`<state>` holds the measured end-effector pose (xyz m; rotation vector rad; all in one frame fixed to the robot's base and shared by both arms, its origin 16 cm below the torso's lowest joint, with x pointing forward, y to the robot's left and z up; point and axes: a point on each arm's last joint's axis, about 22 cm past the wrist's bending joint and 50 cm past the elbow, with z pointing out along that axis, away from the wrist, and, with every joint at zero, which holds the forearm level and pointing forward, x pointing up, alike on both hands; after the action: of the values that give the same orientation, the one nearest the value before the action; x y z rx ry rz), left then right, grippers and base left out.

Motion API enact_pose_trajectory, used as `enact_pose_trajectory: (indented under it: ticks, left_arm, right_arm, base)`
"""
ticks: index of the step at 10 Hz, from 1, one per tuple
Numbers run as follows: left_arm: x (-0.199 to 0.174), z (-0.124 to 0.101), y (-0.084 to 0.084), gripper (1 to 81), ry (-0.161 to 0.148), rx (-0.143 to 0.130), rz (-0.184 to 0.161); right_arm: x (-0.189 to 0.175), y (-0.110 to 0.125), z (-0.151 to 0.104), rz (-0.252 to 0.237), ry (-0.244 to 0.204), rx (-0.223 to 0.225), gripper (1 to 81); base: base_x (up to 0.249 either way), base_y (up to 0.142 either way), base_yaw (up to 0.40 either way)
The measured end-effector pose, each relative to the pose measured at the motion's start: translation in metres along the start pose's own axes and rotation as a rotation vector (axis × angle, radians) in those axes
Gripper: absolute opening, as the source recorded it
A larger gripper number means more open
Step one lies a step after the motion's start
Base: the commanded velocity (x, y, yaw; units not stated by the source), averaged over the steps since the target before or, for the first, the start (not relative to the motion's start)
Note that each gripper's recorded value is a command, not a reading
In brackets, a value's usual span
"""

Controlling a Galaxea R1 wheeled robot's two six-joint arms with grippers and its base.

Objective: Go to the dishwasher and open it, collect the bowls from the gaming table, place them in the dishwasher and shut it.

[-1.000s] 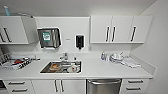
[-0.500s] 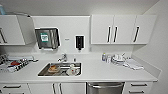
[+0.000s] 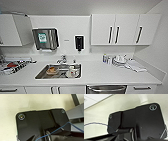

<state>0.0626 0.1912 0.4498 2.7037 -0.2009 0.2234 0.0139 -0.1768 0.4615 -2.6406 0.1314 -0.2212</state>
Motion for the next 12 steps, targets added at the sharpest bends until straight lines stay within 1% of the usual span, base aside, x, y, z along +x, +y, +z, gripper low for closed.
enact_pose_trajectory:
  ticks: [2, 3, 5, 7, 9, 12]
  left_arm:
    - [-0.0017, -0.0005, -0.001, 81.1, -0.003, 0.001, 0.0]
    - [-0.0007, -0.0017, -0.0043, 81.1, -0.001, 0.006, 0.001]
    - [0.0012, 0.0, -0.0002, 81.1, 0.001, 0.0, 0.0]
    - [-0.003, -0.0002, -0.0002, 81.1, -0.004, 0.0, -0.001]
    - [-0.0007, -0.0003, -0.0005, 81.1, -0.001, 0.001, 0.0]
    - [0.0007, -0.0001, -0.0004, 81.1, 0.001, 0.0, 0.0]
  right_arm:
    - [-0.0005, -0.0011, 0.0006, 0.0, 0.0, 0.001, 81.1]
    - [-0.0002, -0.0069, 0.003, 0.0, 0.001, 0.009, 81.1]
    - [0.0058, -0.0022, 0.0019, -0.003, 0.007, 0.002, 81.1]
    - [0.0012, -0.0018, 0.0018, -0.001, 0.001, 0.0, 81.1]
    - [0.0015, -0.001, 0.002, -0.002, 0.002, -0.002, 81.1]
    - [0.0043, -0.0005, 0.0023, -0.003, 0.006, -0.003, 81.1]
  base:
    - [0.123, -0.069, 0.0]
    - [0.123, -0.082, 0.0]
    - [0.123, -0.081, 0.0]
    - [0.123, -0.077, 0.0]
    - [0.122, -0.063, 0.0]
    - [0.101, 0.0, 0.0]
